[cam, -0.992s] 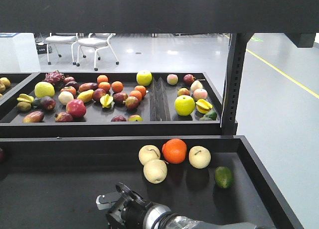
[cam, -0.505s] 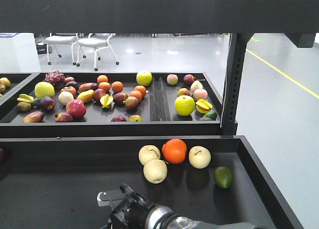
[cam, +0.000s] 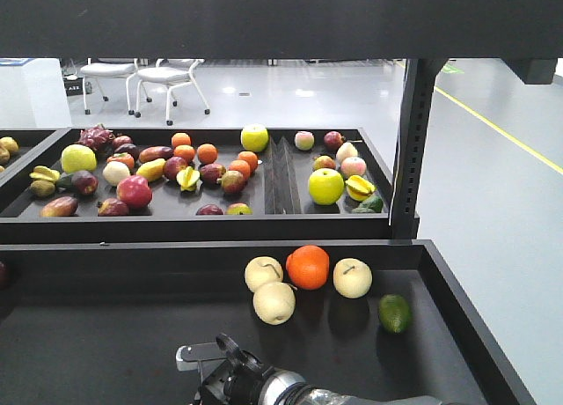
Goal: Pick snacks and fruit into basket
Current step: 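Close the right gripper on the lime and lift it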
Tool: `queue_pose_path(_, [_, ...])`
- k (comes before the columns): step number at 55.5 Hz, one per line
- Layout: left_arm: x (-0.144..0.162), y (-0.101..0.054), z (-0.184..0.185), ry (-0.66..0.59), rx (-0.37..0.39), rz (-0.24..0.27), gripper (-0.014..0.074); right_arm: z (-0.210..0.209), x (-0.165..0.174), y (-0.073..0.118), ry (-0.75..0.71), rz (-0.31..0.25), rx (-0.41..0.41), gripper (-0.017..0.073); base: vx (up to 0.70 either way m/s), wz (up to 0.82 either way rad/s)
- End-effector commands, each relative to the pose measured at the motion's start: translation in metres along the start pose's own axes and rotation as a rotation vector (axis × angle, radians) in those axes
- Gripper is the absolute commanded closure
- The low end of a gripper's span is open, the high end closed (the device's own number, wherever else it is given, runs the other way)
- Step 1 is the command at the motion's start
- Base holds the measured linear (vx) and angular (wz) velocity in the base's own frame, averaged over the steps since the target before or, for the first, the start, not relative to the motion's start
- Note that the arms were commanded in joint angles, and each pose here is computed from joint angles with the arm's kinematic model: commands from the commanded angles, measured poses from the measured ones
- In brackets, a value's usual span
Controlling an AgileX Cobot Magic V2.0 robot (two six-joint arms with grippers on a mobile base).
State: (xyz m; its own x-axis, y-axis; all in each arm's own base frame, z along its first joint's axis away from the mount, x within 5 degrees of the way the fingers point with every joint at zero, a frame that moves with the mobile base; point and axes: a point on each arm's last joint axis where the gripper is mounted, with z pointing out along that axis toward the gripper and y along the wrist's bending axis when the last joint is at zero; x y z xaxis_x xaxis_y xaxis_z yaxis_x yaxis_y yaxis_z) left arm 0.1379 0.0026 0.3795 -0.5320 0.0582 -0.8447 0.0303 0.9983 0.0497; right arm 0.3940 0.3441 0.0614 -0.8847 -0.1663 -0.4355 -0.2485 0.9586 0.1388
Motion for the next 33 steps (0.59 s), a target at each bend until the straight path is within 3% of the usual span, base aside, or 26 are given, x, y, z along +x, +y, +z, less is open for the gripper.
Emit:
queue_pose_path(1, [-0.013,0.0,-0.006,-0.103,-0.003,-0.009,0.0599,-0.036,-0.03,0.008,-0.123,-0.015,-0.059,0.0033,0.0,0.0])
queue_pose_path(8, [-0.013,0.0,-0.006,-0.103,-0.003,-0.009,0.0599,-0.037,-0.032,0.008,-0.134,-0.033,-0.057,0.0149,0.0,0.0])
queue_pose_path(25, [-0.013,0.0,-0.006,-0.101,-0.003,-0.009,0.0599,-0.073,-0.049,0.008,-0.207,-0.101,-0.022,0.0573,0.0,0.0])
queue_pose_path(33, [-0.012,0.0,-0.006,-0.096,-0.002,-0.009,0.0599,-0.107,-0.062,0.009,-0.26,-0.123,-0.012,0.0571,0.0,0.0])
